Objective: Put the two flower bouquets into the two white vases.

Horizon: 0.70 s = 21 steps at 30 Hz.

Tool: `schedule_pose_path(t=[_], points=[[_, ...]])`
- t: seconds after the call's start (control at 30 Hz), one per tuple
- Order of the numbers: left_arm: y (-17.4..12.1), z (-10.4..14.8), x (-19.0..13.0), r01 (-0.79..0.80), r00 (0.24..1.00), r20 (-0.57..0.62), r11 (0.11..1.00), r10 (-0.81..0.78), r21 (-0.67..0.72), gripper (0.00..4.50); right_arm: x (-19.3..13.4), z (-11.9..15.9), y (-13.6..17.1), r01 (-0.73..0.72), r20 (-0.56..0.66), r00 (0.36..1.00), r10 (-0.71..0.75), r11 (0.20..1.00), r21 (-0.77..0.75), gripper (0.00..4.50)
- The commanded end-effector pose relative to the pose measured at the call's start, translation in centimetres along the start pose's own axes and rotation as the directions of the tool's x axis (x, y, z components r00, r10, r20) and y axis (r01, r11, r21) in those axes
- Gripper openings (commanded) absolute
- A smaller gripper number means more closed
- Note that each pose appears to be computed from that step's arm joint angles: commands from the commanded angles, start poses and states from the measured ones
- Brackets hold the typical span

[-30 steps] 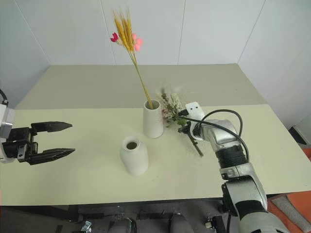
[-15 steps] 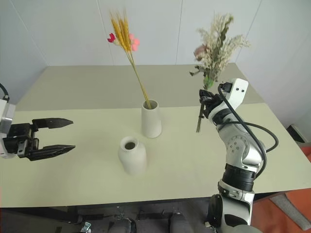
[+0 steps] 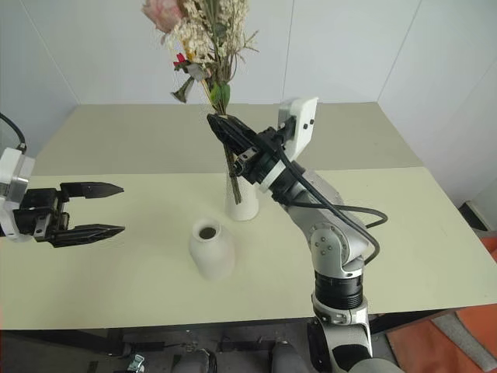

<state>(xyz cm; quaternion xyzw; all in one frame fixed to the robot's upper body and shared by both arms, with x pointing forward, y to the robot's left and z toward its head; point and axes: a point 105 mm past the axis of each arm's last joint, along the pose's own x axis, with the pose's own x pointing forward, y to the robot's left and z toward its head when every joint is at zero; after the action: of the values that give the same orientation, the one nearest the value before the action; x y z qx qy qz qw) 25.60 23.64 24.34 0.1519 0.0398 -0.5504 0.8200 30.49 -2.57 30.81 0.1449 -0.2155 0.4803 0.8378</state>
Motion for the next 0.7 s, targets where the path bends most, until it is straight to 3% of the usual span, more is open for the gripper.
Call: schedule_pose_path(t=[0.03,0.7], points=[[-0.2,0.9,-0.1,0.037,0.999,-0.011,0.999,-0.037,0.025,4.50,0.4,0.7,2.1,-0.107,0.053,0.993,0.106,0.994,0.016,0.22],[-0.3,1.0,-0.3,0.057,0.998,-0.038,0.998,-0.056,0.015,4.50,1.3,-2.2,5.2,-0.255,0.036,0.967,0.252,0.958,0.129,0.22]])
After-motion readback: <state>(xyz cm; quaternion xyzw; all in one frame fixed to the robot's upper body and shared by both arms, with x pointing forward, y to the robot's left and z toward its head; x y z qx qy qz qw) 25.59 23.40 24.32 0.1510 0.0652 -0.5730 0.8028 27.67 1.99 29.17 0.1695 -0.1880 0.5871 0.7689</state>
